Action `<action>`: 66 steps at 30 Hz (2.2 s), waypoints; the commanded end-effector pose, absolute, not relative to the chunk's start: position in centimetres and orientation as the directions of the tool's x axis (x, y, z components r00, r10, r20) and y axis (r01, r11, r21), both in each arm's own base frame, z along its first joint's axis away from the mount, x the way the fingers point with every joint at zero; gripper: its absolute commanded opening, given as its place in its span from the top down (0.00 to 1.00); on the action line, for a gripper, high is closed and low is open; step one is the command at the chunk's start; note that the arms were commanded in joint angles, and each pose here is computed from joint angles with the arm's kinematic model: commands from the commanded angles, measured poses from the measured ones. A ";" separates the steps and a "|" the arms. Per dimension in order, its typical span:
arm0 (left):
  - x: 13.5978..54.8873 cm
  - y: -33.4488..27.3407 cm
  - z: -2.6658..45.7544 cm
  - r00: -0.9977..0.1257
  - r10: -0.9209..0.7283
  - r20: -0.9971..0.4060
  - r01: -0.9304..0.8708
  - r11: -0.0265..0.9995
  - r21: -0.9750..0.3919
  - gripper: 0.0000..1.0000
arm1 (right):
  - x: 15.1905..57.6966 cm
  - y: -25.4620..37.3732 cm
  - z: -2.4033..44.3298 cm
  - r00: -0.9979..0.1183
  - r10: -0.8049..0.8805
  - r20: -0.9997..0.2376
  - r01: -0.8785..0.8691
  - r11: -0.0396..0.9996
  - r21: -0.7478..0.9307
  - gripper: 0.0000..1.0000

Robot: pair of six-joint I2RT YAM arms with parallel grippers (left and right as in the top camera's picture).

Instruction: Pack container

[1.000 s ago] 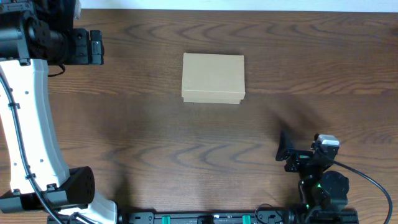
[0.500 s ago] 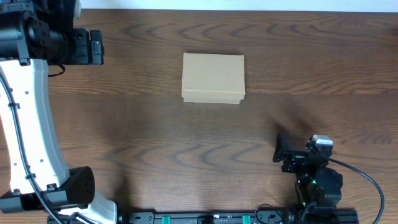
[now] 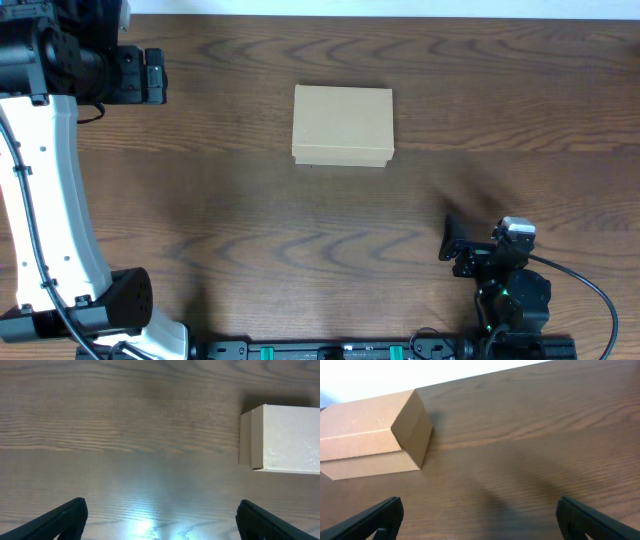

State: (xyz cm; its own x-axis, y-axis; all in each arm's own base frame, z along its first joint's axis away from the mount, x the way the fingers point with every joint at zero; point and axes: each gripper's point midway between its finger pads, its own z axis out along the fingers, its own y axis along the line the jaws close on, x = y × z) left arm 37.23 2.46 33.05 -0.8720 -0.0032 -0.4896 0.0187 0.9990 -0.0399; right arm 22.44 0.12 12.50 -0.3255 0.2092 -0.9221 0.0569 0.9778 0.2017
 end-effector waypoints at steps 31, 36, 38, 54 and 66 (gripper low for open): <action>30.3 1.8 33.8 -0.744 0.071 -0.665 0.056 0.997 0.044 0.04 | 22.4 0.0 12.5 -0.317 0.221 -0.922 0.063 0.975 0.211 0.01; 31.3 1.9 36.7 -0.466 0.099 -0.879 0.032 0.995 0.095 0.04 | 22.4 0.0 12.5 -0.317 0.221 -0.922 0.063 0.975 0.211 0.01; 31.3 1.8 38.5 -0.295 0.118 -0.948 0.015 0.993 0.118 0.04 | 22.4 0.0 12.5 -0.317 0.221 -0.922 0.063 0.975 0.211 0.01; 26.3 1.3 31.2 0.137 0.160 -0.978 -0.046 0.987 0.155 0.04 | 22.4 0.0 12.5 -0.317 0.221 -0.922 0.063 0.975 0.211 0.01; 24.8 1.2 23.6 0.118 0.158 -0.980 -0.043 0.987 0.154 0.04 | 22.4 0.0 12.5 -0.317 0.221 -0.922 0.063 0.975 0.211 0.01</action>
